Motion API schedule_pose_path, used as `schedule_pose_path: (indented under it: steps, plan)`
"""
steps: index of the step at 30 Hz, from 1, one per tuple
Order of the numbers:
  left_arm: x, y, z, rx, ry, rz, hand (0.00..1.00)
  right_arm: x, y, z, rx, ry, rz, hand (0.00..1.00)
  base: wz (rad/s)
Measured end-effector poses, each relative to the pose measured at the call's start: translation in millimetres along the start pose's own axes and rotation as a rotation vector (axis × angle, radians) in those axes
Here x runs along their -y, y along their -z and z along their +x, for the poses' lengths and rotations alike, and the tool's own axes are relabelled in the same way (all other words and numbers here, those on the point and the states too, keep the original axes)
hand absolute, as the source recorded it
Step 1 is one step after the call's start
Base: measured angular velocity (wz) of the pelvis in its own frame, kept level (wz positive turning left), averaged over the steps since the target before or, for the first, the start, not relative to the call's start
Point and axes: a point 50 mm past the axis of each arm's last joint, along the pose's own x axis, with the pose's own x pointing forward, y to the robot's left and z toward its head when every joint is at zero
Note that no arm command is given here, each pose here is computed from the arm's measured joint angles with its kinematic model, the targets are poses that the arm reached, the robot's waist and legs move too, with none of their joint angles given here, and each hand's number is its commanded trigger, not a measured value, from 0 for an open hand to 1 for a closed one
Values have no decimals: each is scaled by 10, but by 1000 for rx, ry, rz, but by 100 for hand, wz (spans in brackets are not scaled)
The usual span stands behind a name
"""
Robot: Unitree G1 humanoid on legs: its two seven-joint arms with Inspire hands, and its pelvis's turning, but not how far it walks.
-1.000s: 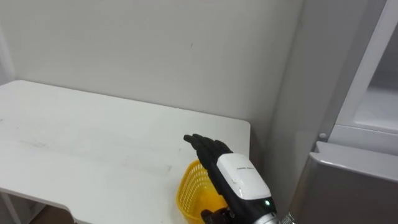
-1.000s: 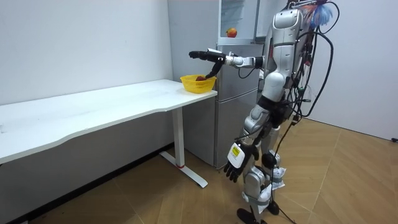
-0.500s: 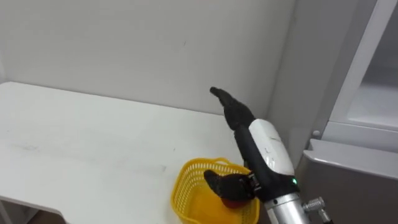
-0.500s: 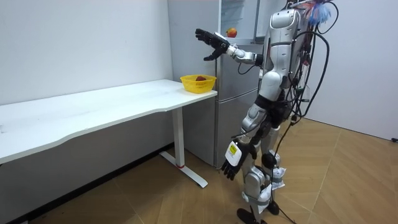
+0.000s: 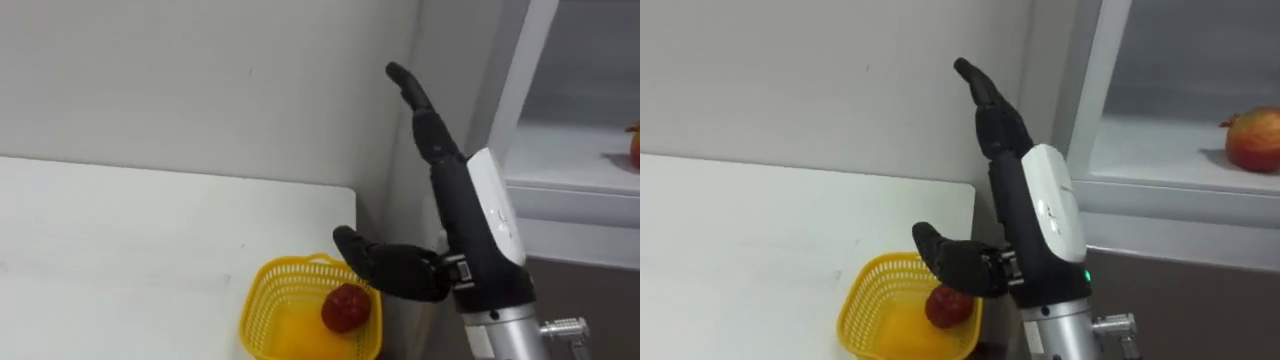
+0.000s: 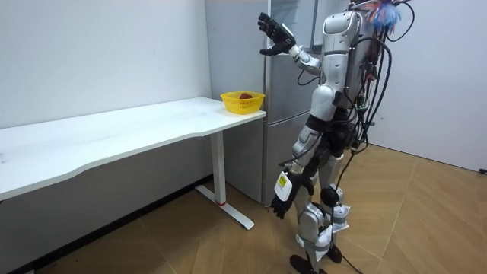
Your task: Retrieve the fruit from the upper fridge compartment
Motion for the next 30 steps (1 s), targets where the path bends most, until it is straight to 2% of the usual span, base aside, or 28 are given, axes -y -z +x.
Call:
schedule_pose_path:
  steps: [7, 21, 27, 30]
  plan:
    - [-6, -5, -2, 13, -21, -2, 0, 217, 43, -208, -61, 104, -13, 0, -11]
    - [16, 41, -10, 9, -31, -41, 0, 628, 52, -192, -46, 362, -37, 0, -10]
    - [51, 109, -23, 0, -14, -62, 0, 860, 144, -213, -80, 483, -39, 0, 0]
    - [40, 128, -26, -3, -17, -79, 0, 1001, 310, -268, -155, 542, -39, 0, 2]
